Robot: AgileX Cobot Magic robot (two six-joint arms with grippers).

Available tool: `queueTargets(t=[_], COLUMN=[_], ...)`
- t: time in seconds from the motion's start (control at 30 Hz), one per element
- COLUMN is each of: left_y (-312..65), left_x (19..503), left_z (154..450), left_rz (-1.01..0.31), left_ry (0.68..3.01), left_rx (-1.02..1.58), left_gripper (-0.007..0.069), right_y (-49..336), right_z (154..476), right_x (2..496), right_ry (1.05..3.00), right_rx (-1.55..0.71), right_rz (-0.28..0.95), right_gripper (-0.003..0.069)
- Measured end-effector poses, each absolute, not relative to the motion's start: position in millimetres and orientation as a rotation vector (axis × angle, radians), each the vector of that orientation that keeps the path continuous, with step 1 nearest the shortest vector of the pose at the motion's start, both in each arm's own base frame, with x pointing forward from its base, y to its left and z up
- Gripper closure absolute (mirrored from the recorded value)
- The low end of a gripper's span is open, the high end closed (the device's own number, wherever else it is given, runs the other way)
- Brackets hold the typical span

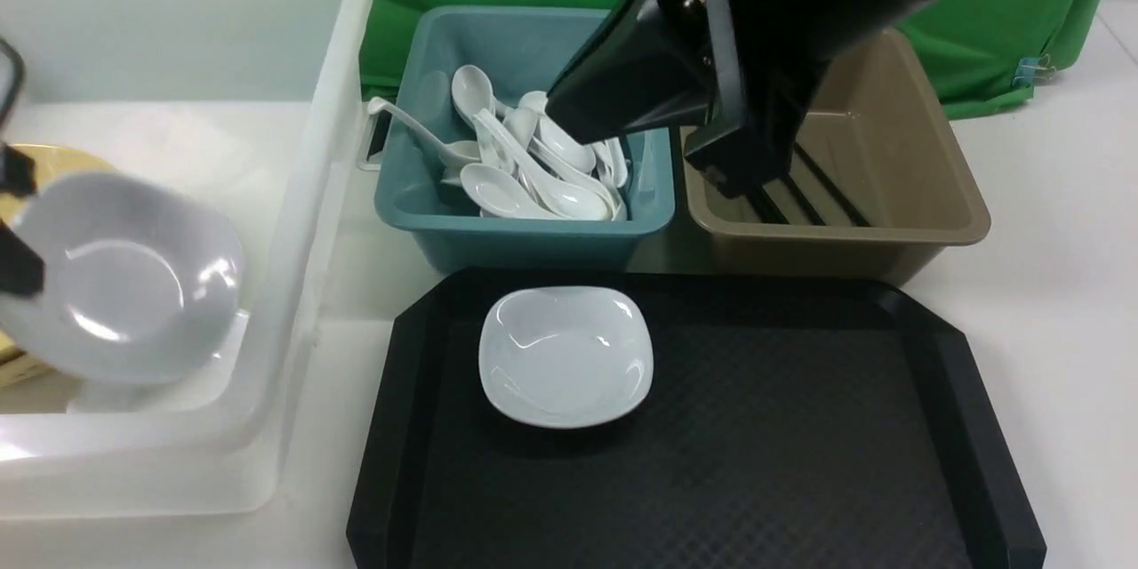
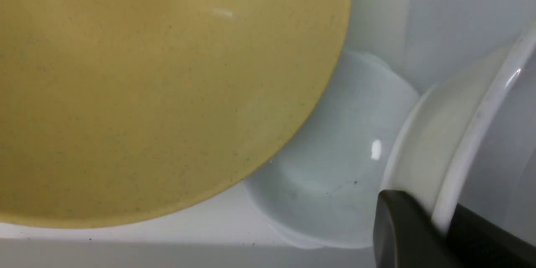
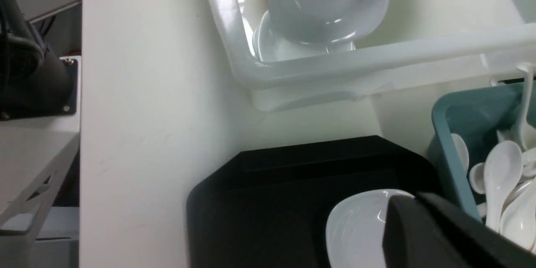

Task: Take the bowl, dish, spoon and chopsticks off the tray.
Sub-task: Use the left arm to put the plate into the large storage box on the left

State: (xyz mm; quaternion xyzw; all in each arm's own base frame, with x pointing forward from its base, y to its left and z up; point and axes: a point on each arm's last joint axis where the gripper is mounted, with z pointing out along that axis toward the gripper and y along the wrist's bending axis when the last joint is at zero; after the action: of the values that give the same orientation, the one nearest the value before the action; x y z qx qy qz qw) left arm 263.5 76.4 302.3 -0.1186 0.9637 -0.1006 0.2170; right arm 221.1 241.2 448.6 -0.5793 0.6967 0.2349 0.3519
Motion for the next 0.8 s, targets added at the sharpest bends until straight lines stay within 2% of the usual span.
queueTargets(t=[0.1,0.27,0.37,0.6,0.67,0.8], left_y=[65,57,52,48,50,55], left_x=[265,267,267,264,264,265], left_z=[283,277,276,268,270,295], left_rz=[-0.223,-0.158,-0.158,-0.147,-0.106,-0.033], left_ry=[2.684,2.695,2.710,2.752,2.756,2.701], left_rx=[-0.230,-0.137,-0.106,-0.068,-0.066,-0.101], left_gripper=[0.0610,0.0603,0.0563,0.0322,0.0256,0.0208], right_y=[243,250,254,257,257,256], right_z=[449,450,450,451,450,450], right_x=[219,211,206,202,202,201], right_ry=[1.794,1.759,1.736,1.723,1.725,1.734], right_rx=[-1.509,-1.548,-1.575,-1.588,-1.592,-1.609], right_rz=[0.616,0.627,0.632,0.643,0.644,0.646], right_gripper=[0.0661,0.0661,0.0661,0.0661,0.0661,0.0661])
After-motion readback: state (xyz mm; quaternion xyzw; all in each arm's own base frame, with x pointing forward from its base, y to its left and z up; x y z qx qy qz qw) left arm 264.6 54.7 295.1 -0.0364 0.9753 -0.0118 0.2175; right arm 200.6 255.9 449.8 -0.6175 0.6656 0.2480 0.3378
